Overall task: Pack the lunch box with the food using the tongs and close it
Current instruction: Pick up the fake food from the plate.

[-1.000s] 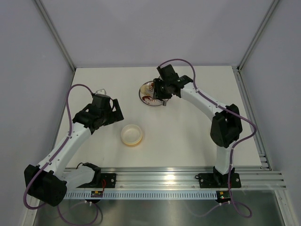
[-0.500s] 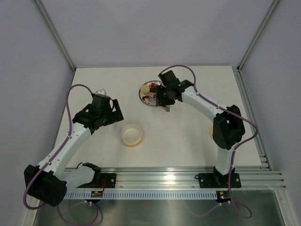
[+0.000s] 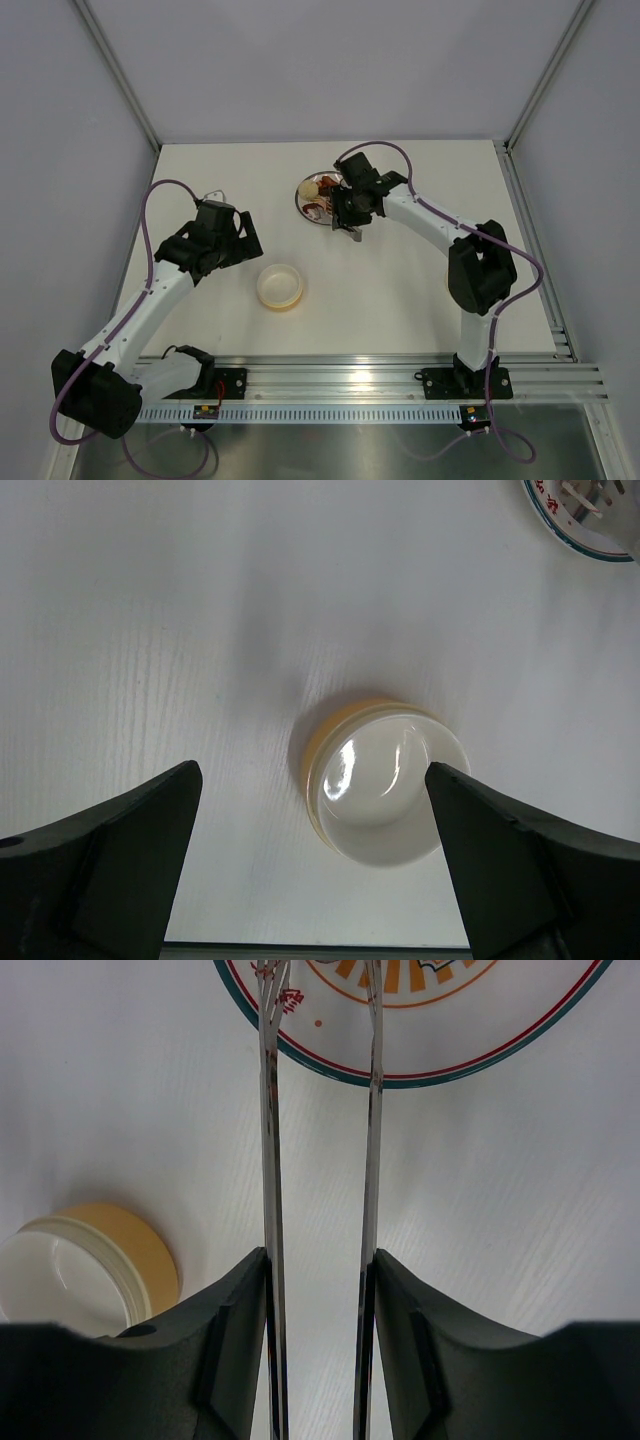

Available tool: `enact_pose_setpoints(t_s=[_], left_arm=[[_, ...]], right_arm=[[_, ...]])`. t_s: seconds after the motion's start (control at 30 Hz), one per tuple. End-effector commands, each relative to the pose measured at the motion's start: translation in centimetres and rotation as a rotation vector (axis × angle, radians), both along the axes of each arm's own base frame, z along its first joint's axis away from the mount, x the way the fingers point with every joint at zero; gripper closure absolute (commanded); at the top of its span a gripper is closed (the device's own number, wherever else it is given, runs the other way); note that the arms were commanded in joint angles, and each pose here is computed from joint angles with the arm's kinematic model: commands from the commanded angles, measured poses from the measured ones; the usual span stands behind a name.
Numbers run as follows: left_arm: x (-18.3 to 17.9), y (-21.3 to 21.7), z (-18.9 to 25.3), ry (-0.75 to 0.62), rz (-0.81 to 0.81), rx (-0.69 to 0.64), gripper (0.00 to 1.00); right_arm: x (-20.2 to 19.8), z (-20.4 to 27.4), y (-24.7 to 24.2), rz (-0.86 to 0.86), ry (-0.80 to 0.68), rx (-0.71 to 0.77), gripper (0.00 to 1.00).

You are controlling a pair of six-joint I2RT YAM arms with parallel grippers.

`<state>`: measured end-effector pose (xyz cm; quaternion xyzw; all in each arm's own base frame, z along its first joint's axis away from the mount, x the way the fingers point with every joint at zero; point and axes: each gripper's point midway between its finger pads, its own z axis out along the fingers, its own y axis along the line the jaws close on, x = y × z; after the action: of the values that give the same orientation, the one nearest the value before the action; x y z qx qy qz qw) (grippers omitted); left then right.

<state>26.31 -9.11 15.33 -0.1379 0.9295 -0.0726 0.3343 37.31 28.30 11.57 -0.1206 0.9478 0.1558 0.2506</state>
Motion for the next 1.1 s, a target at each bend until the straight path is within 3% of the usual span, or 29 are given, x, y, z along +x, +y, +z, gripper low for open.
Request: enact_pose_setpoints(t_s=[0.0,0.33,0.43,0.47,0.6,1.07], left_arm=[[0.6,0.0,0.4,-0.031,-0.001,-0.004,0.01],[0.4,-0.3,0.0,-0.020,-0.005,-0.016,0.01],[0.4,-0.2,0.1,-0.024,-0.004,-0.017,0.01],[0.4,-0.3,0.1,-0.022,-0.004,-0.019,0.01],[0.4,-0.4,-0.1,-0.018,-0.005,-0.022,0.01],[-0.8,-1.6,-2.9,0.070,0.027,-0.112,0.01]], right_arm=[[1.3,0.3,0.8,0.038,-0.025,0.004,0.49],[1.8,-0.2,1.1,0.071,-0.033,-0.012,0.49],[1.7,-0.1,0.9,0.073,-0.033,-0.012,0.59],[1.6,0.3,1.0,0.075,-0.040,-0.006,0.68],[1.1,0.9,0.8,0.080,-0.047,0.006,0.84],[-1.2,3.9,-1.0,0.060,-0.084,0.023,0.97]])
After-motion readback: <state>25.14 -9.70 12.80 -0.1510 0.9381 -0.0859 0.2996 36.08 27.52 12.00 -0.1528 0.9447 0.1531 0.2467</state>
